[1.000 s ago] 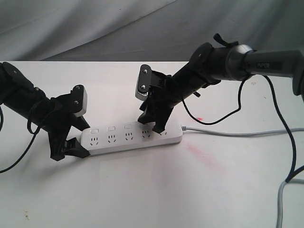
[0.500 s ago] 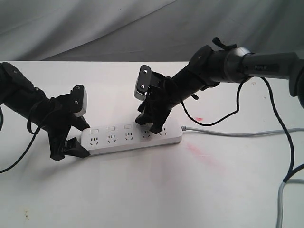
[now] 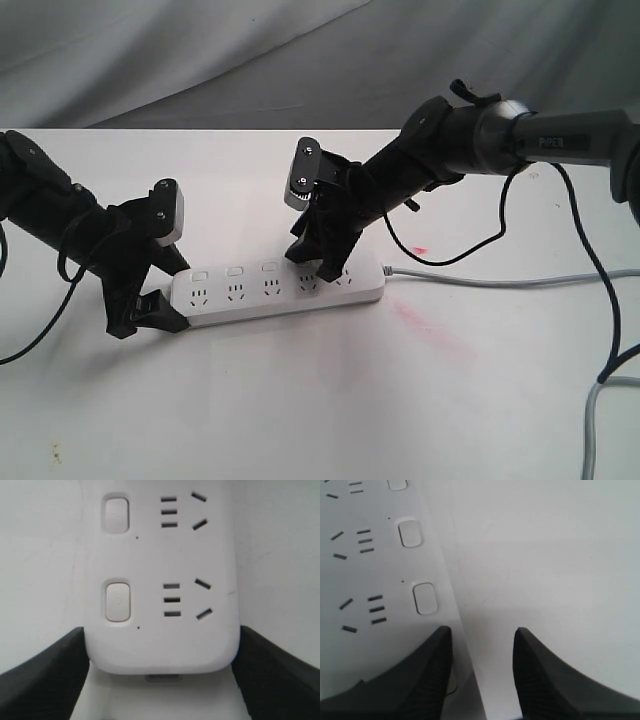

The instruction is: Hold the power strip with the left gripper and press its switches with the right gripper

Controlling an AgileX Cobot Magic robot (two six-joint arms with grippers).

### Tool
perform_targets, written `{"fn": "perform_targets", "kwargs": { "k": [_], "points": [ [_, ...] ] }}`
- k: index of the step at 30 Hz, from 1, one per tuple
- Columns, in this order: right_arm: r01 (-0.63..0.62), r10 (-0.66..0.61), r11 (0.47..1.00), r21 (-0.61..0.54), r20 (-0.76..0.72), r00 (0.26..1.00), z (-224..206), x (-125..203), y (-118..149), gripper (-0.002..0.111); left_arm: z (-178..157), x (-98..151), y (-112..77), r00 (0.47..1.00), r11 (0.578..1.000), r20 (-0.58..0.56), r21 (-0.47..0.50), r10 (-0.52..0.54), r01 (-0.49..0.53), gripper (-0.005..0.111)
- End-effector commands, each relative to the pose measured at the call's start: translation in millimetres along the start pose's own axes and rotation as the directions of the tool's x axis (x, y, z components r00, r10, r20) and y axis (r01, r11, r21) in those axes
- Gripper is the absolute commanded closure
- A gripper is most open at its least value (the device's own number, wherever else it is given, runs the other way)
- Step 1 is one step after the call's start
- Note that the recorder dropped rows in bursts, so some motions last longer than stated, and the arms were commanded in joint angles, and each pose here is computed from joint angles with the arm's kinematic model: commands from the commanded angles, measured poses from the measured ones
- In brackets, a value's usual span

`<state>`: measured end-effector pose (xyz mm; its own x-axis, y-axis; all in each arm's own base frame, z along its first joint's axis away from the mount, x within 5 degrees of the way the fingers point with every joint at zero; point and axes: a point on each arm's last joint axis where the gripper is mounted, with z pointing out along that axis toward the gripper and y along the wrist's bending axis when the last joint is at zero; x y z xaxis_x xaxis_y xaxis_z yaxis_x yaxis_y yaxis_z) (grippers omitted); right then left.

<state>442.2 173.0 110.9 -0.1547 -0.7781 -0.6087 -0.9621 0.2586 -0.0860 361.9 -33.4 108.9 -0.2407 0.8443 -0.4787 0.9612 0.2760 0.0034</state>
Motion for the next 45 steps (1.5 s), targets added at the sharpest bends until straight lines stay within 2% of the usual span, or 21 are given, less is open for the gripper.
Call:
{"fn": "perform_targets", "kwargs": {
  "k": [1,10,16,26,30,35,45],
  "points": [
    [0.05,-0.057,0.997,-0.066,-0.097,0.994,12,26,6,0.07,3,0,-1.0,1.0,1.0,-0.005,0.011,-0.002,0.002,0.044],
    [0.024,-0.035,0.995,-0.094,-0.124,0.992,25,44,7,0.07,3,0,-1.0,1.0,1.0,-0.005,0.011,-0.002,0.002,0.044],
    [0.023,-0.034,0.996,-0.091,-0.121,0.992,25,43,7,0.07,3,0,-1.0,1.0,1.0,-0.005,0.011,-0.002,0.002,0.044],
    [0.064,-0.063,0.997,0.033,-0.021,0.998,-26,-4,-3,0.07,3,0,-1.0,1.0,1.0,-0.005,0.011,-0.002,0.002,0.044],
    [0.091,-0.089,0.993,0.077,-0.021,0.996,-48,-13,-6,0.07,3,0,-1.0,1.0,1.0,-0.005,0.011,-0.002,0.002,0.044],
    [0.063,-0.062,0.995,0.076,-0.026,0.998,-56,-5,-12,0.07,3,0,-1.0,1.0,1.0,-0.005,0.011,-0.002,0.002,0.044],
    [0.035,-0.033,0.998,0.047,-0.048,0.998,-45,9,-13,0.07,3,0,-1.0,1.0,1.0,-0.005,0.011,-0.002,0.002,0.044]
  ]
}}
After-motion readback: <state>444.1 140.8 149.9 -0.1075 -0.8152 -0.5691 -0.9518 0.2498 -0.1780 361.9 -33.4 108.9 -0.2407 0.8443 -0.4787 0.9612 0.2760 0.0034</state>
